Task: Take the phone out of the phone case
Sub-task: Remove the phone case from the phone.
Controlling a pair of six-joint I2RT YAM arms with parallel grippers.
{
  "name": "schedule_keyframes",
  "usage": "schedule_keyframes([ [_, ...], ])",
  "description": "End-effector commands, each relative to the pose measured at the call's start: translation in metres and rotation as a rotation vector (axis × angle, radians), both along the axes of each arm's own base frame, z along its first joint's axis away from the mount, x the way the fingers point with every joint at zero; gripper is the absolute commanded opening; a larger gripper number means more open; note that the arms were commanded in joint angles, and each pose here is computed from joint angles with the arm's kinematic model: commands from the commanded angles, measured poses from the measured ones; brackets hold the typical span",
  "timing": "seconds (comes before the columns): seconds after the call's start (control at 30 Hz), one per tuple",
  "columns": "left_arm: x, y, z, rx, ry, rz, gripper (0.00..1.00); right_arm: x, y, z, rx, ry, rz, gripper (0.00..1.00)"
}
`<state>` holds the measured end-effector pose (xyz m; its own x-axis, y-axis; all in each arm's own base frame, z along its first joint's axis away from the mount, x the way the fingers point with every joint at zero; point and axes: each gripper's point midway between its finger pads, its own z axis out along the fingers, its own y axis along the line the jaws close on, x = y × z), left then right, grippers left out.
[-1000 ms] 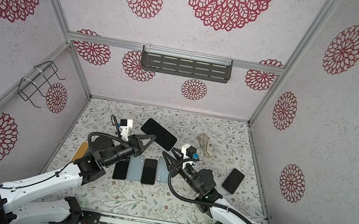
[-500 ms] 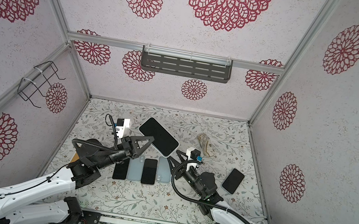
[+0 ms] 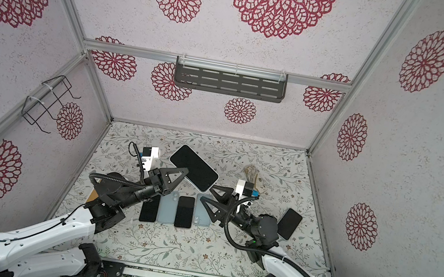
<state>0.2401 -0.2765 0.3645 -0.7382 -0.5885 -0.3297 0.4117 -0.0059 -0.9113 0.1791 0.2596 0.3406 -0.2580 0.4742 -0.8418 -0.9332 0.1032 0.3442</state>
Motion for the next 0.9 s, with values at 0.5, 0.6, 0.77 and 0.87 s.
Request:
schedule_keyframes([
  [0.5,-0.01,0.009,0.036,-0.099,-0.114,-0.011,0.0,-0.007,-0.001,0.024,0.079,-0.042,0.068,0.54],
  [0.6,-0.01,0.008,0.036,-0.099,-0.115,-0.015,0.0,-0.007,-0.002,0.024,0.086,-0.04,0.066,0.54],
  [0.77,-0.01,0.009,0.034,-0.098,-0.117,-0.009,0.0,-0.007,-0.004,0.025,0.098,-0.041,0.066,0.54],
  [0.87,-0.009,0.01,0.031,-0.094,-0.112,-0.001,0.0,-0.01,-0.005,0.026,0.105,-0.046,0.082,0.57],
])
